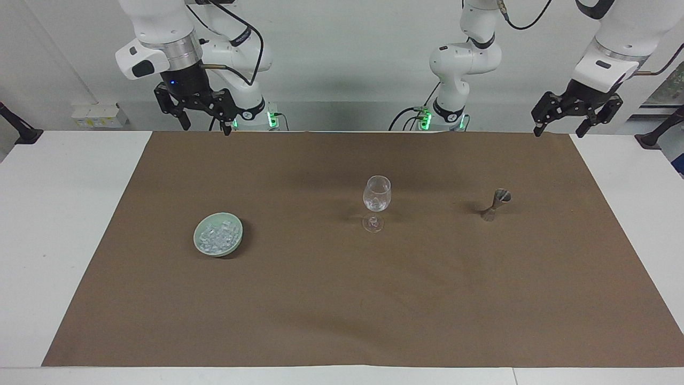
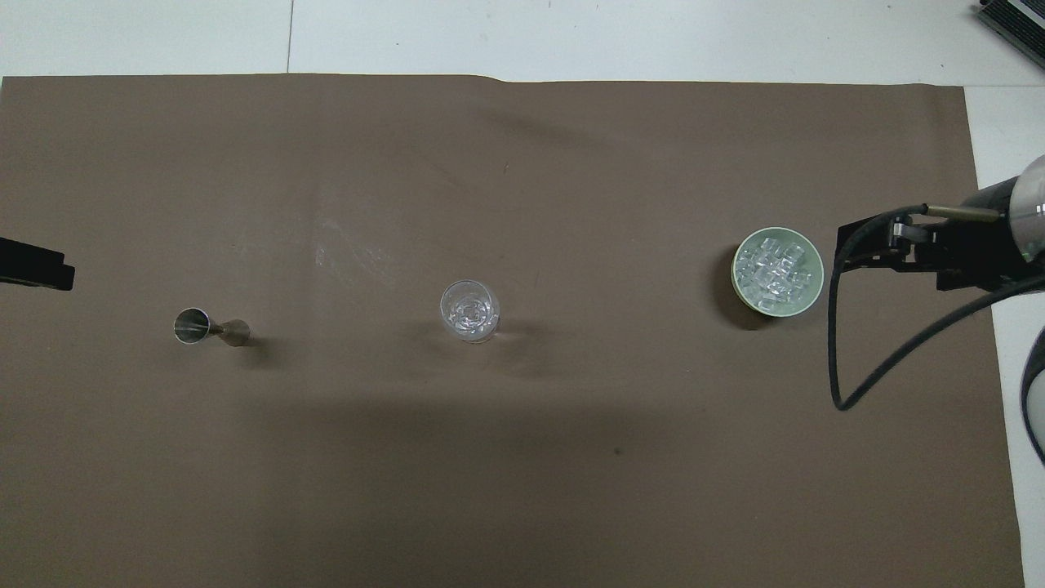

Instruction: Pour wine and add ice with both arms

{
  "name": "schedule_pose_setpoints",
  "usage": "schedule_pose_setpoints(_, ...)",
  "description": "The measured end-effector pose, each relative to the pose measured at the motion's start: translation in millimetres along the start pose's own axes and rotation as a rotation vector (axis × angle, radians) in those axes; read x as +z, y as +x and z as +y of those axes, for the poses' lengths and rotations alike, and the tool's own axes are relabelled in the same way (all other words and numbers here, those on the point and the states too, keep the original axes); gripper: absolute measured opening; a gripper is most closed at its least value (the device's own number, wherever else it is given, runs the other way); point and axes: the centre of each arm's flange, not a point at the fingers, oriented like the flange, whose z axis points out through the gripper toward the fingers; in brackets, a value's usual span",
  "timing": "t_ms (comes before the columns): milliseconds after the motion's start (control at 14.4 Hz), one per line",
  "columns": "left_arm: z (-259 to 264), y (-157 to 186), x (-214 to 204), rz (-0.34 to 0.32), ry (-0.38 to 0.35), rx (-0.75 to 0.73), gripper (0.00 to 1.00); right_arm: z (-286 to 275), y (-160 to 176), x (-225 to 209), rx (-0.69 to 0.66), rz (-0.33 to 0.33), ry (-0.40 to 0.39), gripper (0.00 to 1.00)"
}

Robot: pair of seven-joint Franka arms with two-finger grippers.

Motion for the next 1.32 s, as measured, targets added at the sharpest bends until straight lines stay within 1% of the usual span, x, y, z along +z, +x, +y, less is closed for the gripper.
schedule_pose_setpoints(208,-1,0,0,0.000,0.000,-0.001,1.00,22,-7,-12,0.023,-0.028,-0.012,1.00)
schedule_pose_setpoints(347,-1,0,0,0.000,0.000,0.000,1.00,27,-11,-16,-0.017,-0.042,-0.015,1.00)
schedule_pose_setpoints(556,-1,0,0,0.000,0.000,0.000,1.00,30,-12,-18,-0.044,-0.048,-0.015,1.00)
schedule_pose_setpoints(1320,-1,0,0,0.000,0.000,-0.001,1.00,25,-14,-18,-0.055,-0.049,-0.015,1.00)
